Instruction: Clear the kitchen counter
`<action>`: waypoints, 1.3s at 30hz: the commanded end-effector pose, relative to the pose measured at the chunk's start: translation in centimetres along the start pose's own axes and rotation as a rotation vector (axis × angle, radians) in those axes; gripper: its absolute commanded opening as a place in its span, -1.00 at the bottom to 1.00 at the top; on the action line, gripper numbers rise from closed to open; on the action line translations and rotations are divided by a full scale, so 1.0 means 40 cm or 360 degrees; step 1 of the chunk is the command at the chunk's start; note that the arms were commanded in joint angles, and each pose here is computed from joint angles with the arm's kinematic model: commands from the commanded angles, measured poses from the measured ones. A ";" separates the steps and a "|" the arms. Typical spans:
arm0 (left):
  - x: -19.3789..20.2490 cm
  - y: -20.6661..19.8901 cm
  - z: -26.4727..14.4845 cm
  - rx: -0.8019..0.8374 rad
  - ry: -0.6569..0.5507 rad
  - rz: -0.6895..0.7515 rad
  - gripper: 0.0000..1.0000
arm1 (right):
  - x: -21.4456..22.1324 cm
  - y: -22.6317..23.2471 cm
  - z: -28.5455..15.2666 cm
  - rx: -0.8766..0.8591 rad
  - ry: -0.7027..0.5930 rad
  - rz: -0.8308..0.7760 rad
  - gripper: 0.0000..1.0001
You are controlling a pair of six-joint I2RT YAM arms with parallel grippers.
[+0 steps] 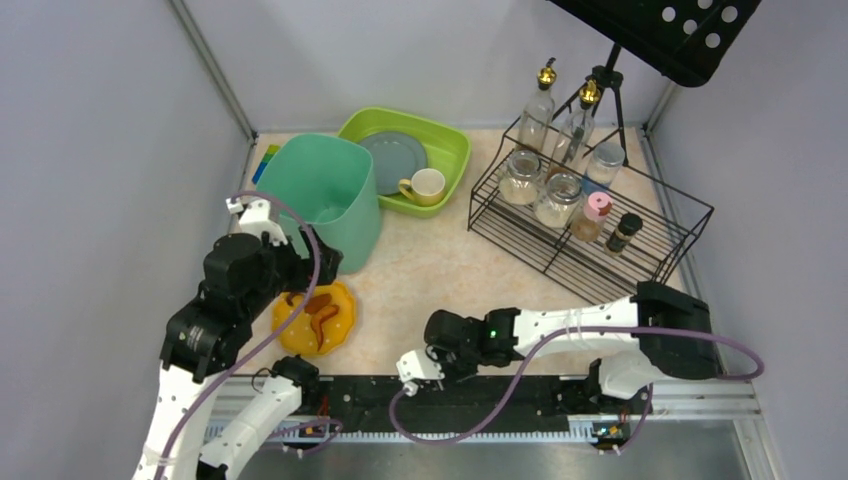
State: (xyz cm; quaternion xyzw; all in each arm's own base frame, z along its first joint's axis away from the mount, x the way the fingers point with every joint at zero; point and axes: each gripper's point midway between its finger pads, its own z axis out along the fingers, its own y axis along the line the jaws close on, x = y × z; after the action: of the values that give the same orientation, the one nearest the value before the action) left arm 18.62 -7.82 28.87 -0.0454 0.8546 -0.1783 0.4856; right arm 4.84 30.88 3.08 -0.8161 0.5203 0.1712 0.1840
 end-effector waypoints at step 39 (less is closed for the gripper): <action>-0.116 0.060 -0.162 -0.0197 -0.0418 -0.0139 0.86 | -0.553 -1.115 -0.458 0.1468 -0.1188 0.0420 -0.38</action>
State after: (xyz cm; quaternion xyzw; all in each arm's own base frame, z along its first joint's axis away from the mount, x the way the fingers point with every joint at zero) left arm 15.53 -2.86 34.61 -0.1266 0.7956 -0.1388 0.5759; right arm 37.99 56.54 29.96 -0.5159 0.5694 0.1883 0.6117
